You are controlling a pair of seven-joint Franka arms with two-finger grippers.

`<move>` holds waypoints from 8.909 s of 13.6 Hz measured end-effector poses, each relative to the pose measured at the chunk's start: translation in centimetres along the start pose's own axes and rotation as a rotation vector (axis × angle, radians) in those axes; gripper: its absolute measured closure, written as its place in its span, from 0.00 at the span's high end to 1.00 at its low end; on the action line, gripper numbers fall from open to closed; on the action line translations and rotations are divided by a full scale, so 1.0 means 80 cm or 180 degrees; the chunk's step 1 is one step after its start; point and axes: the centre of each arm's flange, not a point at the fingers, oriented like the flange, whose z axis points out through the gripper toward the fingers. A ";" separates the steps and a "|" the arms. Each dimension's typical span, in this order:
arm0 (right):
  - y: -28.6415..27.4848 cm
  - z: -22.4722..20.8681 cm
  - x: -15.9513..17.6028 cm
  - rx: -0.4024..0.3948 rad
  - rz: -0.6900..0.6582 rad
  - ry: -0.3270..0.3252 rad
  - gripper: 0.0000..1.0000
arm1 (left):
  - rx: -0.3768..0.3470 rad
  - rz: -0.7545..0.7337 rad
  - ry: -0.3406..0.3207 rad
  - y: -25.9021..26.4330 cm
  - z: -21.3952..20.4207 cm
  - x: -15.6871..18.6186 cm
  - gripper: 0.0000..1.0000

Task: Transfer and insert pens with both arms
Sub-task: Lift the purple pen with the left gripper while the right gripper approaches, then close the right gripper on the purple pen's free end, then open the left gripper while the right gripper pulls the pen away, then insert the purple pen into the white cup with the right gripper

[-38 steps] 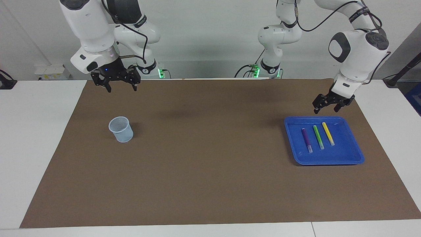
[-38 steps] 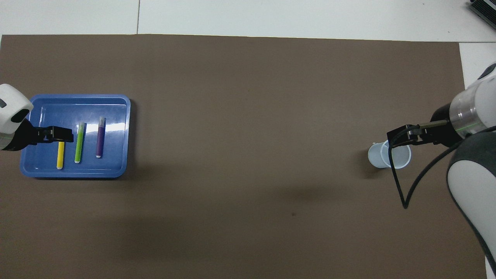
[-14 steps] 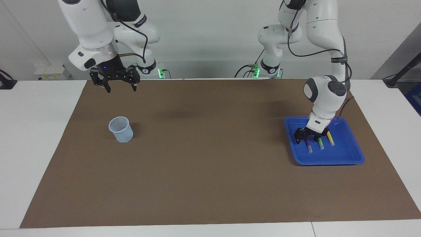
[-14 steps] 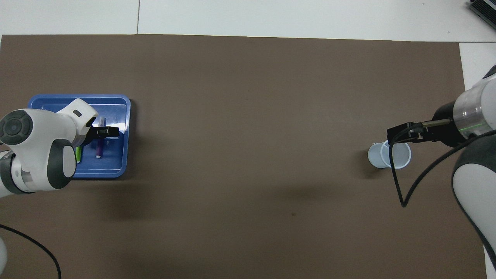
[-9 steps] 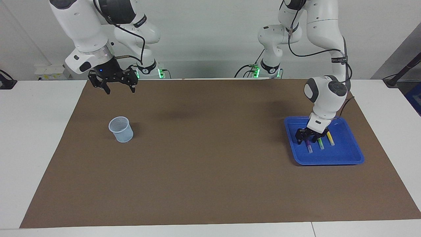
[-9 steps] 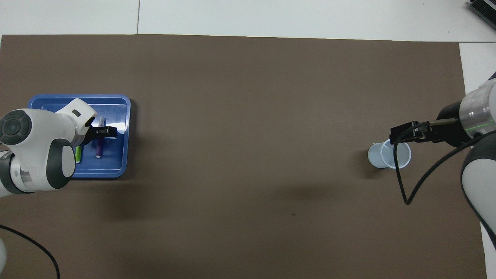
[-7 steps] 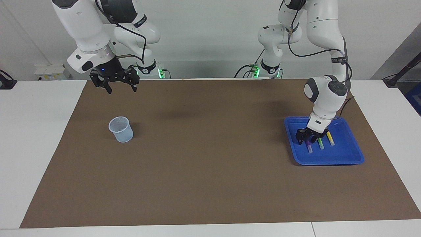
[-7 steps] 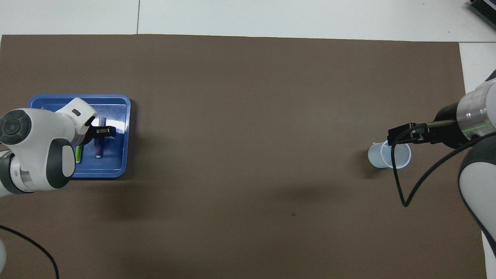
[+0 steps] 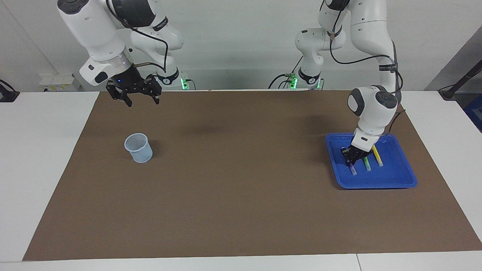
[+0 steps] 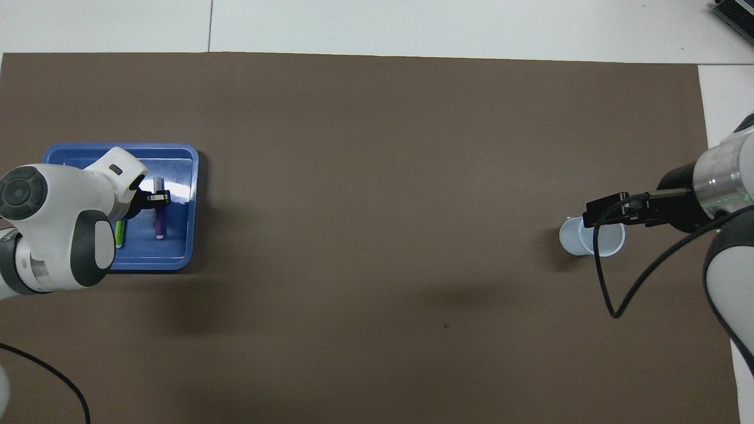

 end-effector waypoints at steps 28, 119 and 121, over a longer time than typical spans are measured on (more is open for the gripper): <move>-0.217 0.085 -0.019 0.1706 0.2287 0.0255 1.00 | -0.1441 -0.4321 -0.1178 0.267 -0.261 -0.040 0.17; 0.070 0.158 -0.005 -0.0556 -0.2736 0.0307 0.26 | -0.0241 0.0303 -0.0050 -0.094 -0.035 -0.029 1.00; 0.071 0.159 -0.007 -0.0547 -0.2727 0.0304 0.48 | -0.0148 0.0462 -0.0072 -0.096 -0.024 -0.019 1.00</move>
